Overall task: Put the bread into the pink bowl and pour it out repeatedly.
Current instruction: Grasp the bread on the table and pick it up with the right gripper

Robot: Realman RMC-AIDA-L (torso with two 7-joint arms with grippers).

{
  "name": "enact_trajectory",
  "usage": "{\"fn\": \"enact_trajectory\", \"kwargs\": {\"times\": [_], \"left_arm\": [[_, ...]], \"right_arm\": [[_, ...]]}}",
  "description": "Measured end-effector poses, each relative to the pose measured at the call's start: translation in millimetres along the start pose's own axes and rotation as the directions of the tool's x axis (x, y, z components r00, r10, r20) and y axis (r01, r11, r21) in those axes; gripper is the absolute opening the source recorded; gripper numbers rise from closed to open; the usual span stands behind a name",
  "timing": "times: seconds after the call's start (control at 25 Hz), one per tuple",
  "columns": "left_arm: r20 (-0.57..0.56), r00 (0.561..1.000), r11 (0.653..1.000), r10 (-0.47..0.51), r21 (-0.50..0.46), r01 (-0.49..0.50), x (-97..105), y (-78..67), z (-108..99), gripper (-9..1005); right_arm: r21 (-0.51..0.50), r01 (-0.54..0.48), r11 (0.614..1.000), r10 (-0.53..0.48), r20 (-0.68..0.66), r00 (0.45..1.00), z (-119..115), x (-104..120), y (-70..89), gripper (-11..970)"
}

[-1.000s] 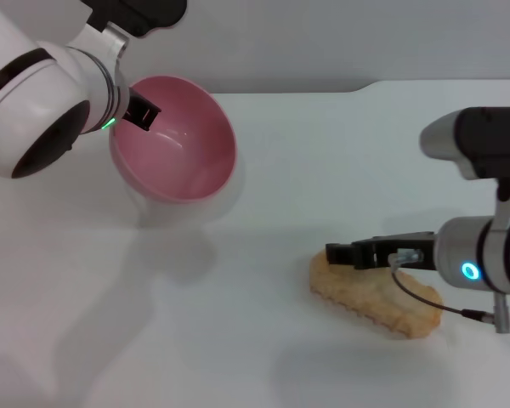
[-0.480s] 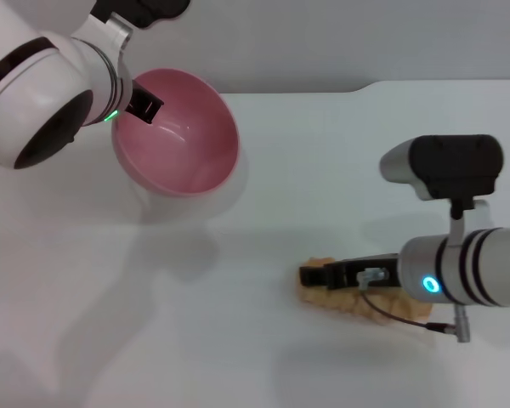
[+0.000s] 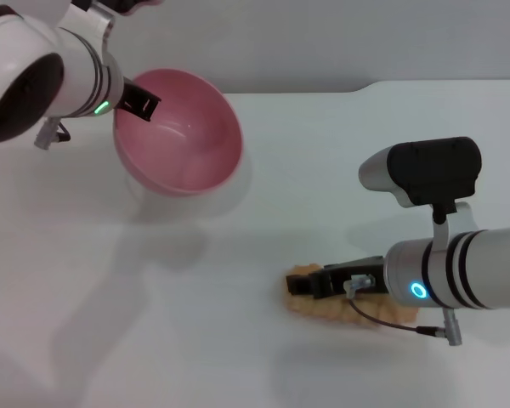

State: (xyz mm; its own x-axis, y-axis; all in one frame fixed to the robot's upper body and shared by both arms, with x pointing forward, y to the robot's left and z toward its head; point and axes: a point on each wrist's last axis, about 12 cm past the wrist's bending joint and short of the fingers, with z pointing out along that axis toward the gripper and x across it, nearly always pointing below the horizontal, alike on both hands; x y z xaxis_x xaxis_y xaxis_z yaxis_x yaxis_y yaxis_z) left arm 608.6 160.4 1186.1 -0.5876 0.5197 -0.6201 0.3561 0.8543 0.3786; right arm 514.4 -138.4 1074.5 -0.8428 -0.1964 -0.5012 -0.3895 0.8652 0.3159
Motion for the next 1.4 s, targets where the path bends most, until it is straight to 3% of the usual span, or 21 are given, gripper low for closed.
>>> {"fn": "enact_trajectory", "kwargs": {"times": [0.36, 0.56, 1.0, 1.2, 1.4], "left_arm": [[-0.041, 0.999, 1.000, -0.018, -0.004, 0.018, 9.7, 7.1, 7.8, 47], [-0.048, 0.999, 1.000, -0.019, 0.004, 0.020, 12.0, 6.6, 8.5, 46], [-0.093, 0.995, 0.999, -0.033, 0.012, 0.035, 23.9, 7.8, 17.4, 46], [-0.112, 0.993, 0.999, -0.033, 0.026, 0.036, 30.0, 6.5, 22.3, 47], [-0.112, 0.992, 0.999, -0.049, 0.009, 0.050, 28.7, 15.3, 21.6, 47]], "right_arm": [[0.051, 0.061, 0.997, -0.066, 0.103, 0.993, -37.1, -17.0, 3.7, 597], [0.049, 0.075, 0.996, -0.081, 0.127, 0.989, -43.6, -21.1, 7.3, 560], [0.083, 0.154, 0.985, -0.169, 0.231, 0.958, -79.9, -38.3, 26.2, 480], [0.090, 0.164, 0.982, -0.183, 0.282, 0.942, -93.6, -47.1, 30.4, 288], [0.104, 0.145, 0.984, -0.166, 0.241, 0.956, -82.9, -41.2, 20.2, 103]]}}
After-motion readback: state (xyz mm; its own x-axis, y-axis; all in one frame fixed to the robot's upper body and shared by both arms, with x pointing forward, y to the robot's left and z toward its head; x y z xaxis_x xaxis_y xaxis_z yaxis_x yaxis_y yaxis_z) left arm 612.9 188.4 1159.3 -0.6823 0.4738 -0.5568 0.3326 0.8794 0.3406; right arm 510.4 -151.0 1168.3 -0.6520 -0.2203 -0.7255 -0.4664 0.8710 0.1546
